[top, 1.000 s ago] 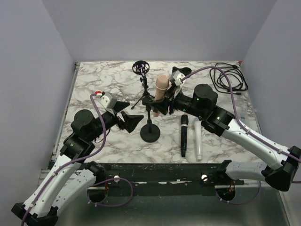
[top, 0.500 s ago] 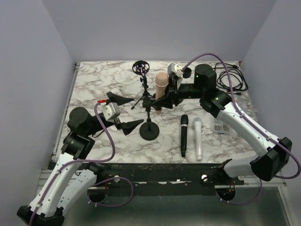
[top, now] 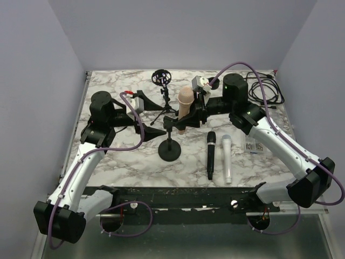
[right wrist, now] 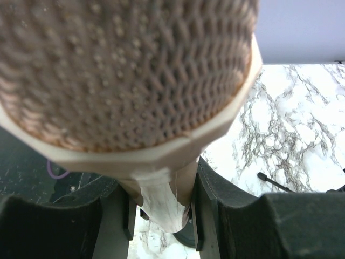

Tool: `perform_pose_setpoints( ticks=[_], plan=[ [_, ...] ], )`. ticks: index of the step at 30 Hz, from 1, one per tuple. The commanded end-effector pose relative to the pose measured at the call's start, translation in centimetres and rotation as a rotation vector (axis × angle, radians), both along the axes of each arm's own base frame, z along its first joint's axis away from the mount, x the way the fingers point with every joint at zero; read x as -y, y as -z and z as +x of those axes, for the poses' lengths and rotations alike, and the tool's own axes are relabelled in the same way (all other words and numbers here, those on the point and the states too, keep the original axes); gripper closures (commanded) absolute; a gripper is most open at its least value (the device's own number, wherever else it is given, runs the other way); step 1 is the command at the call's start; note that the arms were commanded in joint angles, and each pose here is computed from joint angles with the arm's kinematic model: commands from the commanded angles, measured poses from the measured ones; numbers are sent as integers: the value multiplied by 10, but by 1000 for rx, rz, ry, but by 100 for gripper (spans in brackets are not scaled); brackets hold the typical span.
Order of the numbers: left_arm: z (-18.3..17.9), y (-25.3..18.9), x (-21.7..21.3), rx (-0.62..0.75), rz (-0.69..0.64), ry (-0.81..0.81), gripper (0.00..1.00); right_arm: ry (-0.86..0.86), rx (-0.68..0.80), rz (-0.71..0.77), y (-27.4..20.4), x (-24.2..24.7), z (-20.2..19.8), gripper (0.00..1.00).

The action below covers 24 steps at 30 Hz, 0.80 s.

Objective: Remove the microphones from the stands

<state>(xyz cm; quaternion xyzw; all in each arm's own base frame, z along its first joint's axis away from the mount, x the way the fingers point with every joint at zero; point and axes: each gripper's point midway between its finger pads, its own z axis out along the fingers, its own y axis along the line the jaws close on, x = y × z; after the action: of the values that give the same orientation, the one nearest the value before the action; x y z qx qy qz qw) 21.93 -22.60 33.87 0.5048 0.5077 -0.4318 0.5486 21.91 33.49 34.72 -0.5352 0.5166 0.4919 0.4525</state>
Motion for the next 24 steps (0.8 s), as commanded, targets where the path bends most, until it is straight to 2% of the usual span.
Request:
perform_pose_setpoints(
  ticks=[1,9,13,15,17,18,19,20,24],
  plan=[
    [-16,4,4,-2,-19,126,2,-60,-102,-35,8,1,-16,99],
    [-5,10,12,-24,-32,135,6,-59,-117,-45,16,-3,-11,99],
    [-4,11,14,-17,-39,147,12,-50,-117,-46,16,-2,-9,99],
    [-4,12,15,-23,-38,147,19,-45,-112,-45,15,-2,-10,99],
    [-4,12,15,-21,-30,143,33,-43,-110,-44,15,-1,-10,99],
    [-3,13,15,-25,-23,140,49,-42,-110,-45,15,-1,-10,99],
    [-1,14,15,-25,-19,126,79,-41,-109,-44,14,-1,-11,99],
    [2,16,15,-23,-15,98,98,-41,-107,-43,14,0,-11,99],
    [4,20,12,-19,-6,56,100,-34,-101,-37,10,0,-11,99]
  ],
)
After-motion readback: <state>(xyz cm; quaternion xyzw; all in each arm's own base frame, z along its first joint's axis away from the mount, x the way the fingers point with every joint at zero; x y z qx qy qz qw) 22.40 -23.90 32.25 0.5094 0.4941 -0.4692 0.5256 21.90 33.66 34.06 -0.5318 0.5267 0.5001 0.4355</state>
